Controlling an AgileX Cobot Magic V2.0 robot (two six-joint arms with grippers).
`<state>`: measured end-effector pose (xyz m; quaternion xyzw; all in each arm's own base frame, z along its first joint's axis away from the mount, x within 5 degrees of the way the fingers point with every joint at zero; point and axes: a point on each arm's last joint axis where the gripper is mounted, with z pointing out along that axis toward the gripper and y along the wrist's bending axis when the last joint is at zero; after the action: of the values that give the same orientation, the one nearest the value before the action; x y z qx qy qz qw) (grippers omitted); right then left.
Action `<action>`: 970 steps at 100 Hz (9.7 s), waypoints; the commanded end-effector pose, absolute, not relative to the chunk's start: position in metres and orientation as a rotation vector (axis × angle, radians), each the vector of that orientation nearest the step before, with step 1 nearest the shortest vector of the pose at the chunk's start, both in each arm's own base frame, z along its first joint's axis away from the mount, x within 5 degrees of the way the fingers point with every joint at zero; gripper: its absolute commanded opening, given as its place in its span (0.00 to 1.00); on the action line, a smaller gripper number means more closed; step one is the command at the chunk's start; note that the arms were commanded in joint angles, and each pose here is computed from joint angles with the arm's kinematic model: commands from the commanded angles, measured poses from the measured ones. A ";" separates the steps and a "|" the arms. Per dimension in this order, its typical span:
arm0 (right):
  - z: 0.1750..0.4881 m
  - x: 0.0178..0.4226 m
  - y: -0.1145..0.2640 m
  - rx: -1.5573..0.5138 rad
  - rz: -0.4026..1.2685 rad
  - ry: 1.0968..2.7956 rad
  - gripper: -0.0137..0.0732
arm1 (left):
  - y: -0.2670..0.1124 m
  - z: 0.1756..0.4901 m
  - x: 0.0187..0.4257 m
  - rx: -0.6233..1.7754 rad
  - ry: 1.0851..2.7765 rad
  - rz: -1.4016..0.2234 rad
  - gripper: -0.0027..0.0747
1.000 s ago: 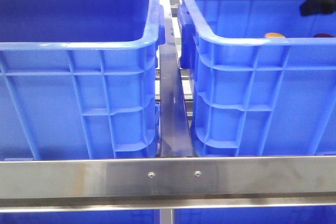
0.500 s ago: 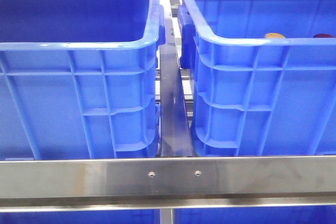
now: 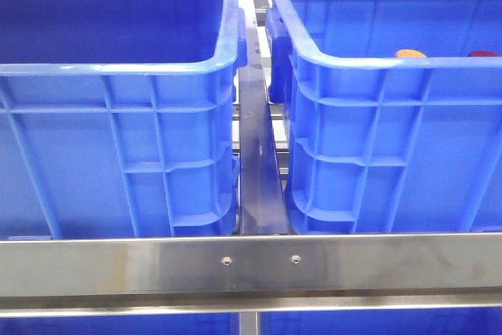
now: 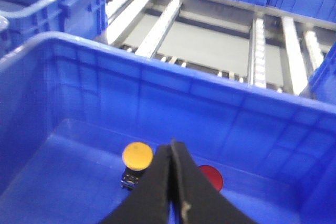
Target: Pick red and yellow buttons and place in box
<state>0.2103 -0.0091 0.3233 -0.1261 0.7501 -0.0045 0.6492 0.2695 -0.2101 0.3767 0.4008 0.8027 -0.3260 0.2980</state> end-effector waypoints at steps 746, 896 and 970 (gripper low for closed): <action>0.283 0.080 -0.003 0.013 -0.047 1.442 0.08 | 0.000 0.195 0.056 0.009 1.525 0.011 0.01; 0.217 0.053 0.000 -0.018 -0.026 1.392 0.08 | 0.000 0.195 0.056 0.009 1.525 0.011 0.01; 0.216 0.053 0.000 -0.017 -0.026 1.402 0.08 | 0.000 0.195 0.056 0.009 1.525 0.011 0.01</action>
<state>0.0567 -0.0005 0.2028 -0.0059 0.6874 -0.0122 0.7262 0.0560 0.0002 0.2044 0.0099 0.7093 0.0122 0.7047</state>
